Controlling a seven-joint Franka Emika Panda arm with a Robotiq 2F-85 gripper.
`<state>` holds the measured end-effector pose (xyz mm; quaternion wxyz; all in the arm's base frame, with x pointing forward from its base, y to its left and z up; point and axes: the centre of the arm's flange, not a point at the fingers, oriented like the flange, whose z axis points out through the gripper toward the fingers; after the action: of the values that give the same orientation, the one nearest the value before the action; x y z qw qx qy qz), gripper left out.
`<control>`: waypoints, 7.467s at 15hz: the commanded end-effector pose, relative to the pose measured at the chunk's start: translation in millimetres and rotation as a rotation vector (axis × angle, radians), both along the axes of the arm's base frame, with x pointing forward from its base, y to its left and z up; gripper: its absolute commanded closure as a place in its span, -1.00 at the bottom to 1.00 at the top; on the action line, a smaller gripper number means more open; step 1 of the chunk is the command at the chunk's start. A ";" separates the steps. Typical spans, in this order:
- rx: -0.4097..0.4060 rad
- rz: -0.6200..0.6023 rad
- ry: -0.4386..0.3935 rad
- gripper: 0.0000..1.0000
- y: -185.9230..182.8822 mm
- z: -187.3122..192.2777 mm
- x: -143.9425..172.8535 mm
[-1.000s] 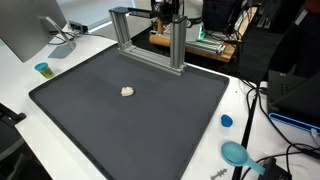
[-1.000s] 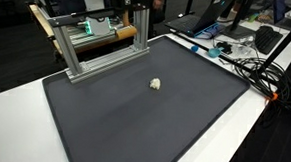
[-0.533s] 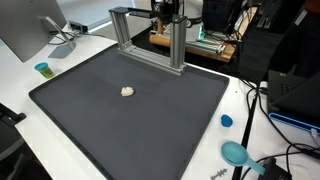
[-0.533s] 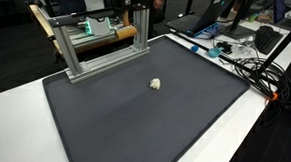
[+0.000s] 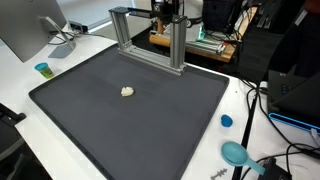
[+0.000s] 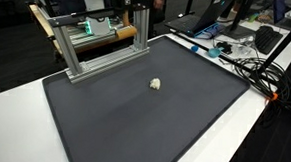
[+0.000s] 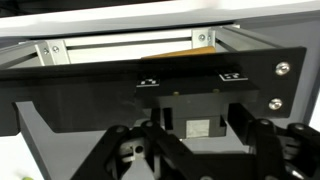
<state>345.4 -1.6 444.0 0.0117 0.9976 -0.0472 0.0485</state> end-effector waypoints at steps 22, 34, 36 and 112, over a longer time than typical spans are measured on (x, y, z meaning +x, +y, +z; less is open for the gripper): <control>0.040 0.034 0.023 -0.56 12.7 -2.3 -7.2; 0.109 0.125 0.055 0.57 7.1 -0.4 7.5; 0.066 0.079 0.042 0.57 8.3 -2.5 9.4; 0.062 -0.396 -0.082 0.57 6.7 -78.1 226.6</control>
<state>558.9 10.7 359.5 0.0098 0.9673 -0.2407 0.0800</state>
